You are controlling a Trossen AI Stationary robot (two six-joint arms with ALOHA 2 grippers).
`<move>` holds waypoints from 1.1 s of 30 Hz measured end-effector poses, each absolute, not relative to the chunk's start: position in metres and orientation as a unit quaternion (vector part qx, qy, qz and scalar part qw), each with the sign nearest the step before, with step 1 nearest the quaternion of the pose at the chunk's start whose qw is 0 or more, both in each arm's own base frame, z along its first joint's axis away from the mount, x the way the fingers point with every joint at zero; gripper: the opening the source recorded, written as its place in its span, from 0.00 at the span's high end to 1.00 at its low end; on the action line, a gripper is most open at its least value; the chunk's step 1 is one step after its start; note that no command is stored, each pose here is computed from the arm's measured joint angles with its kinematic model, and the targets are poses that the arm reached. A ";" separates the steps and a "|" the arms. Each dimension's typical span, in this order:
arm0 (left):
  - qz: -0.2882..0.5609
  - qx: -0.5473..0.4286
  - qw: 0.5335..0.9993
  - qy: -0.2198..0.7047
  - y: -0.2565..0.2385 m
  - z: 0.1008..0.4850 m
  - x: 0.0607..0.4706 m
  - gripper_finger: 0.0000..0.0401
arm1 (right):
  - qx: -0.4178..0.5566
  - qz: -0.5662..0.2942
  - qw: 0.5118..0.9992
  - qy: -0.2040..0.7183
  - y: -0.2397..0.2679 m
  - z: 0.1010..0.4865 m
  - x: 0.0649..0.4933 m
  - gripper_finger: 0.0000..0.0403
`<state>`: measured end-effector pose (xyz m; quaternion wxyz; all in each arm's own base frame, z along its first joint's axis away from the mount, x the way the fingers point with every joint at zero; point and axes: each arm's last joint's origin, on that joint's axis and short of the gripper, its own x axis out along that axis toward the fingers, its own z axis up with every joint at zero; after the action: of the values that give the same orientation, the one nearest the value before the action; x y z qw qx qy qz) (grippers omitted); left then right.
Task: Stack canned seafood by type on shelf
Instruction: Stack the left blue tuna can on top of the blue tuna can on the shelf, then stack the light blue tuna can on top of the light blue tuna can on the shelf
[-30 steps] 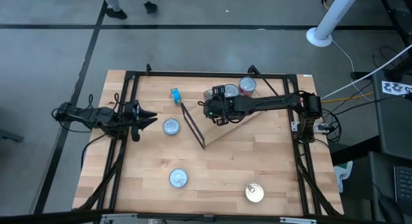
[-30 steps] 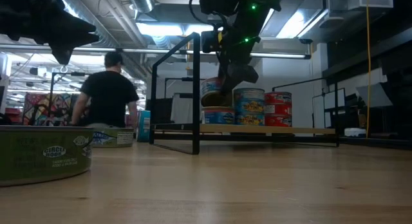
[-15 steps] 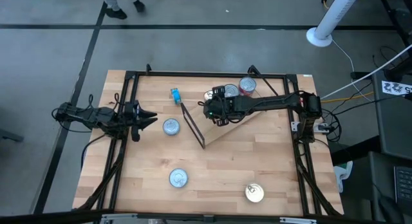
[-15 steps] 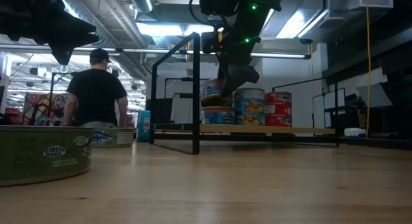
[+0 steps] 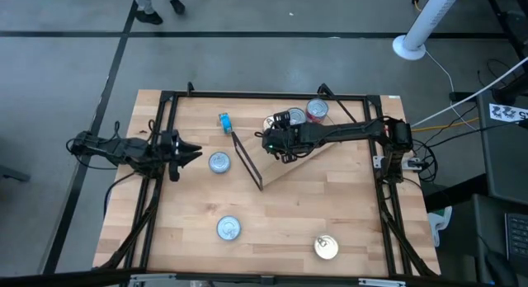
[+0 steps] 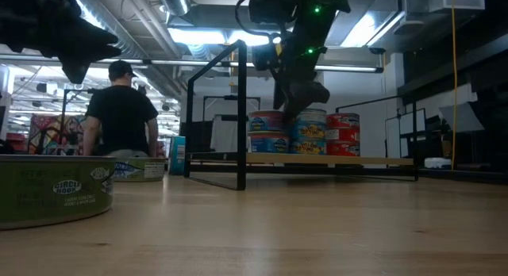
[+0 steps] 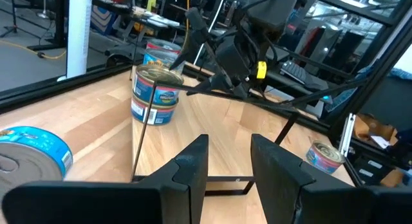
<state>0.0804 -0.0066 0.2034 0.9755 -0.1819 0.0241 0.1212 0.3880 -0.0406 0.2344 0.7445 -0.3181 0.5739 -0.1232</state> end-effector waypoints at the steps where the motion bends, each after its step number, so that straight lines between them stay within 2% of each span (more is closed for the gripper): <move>1: 0.120 -0.181 0.976 0.027 -0.007 0.203 0.081 0.72 | -0.317 -0.124 0.745 0.573 -0.041 0.234 0.388 0.32; 9: 0.124 -0.177 0.975 0.050 -0.010 0.202 0.095 0.72 | -0.333 -0.118 0.744 0.567 -0.027 0.235 0.389 0.32; 12: 0.121 -0.149 0.980 0.055 -0.013 0.203 0.106 0.72 | -0.344 -0.108 0.741 0.566 -0.015 0.238 0.389 0.32; 16: 0.120 -0.121 0.984 0.046 -0.017 0.205 0.121 0.72 | -0.356 -0.093 0.743 0.559 0.002 0.249 0.391 0.32; 21: 0.136 -0.151 0.979 0.017 -0.019 0.210 0.135 0.72 | -0.360 -0.094 0.755 0.540 0.024 0.274 0.392 0.32; 33: 0.197 -0.178 0.964 0.010 -0.013 0.276 0.171 0.72 | -0.345 -0.079 0.777 0.520 0.080 0.323 0.376 0.32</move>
<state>0.1714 -0.0126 0.2756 0.9641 -0.1780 0.0103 0.1966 0.3755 0.0803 0.3233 0.7773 -0.3455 0.5198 -0.0793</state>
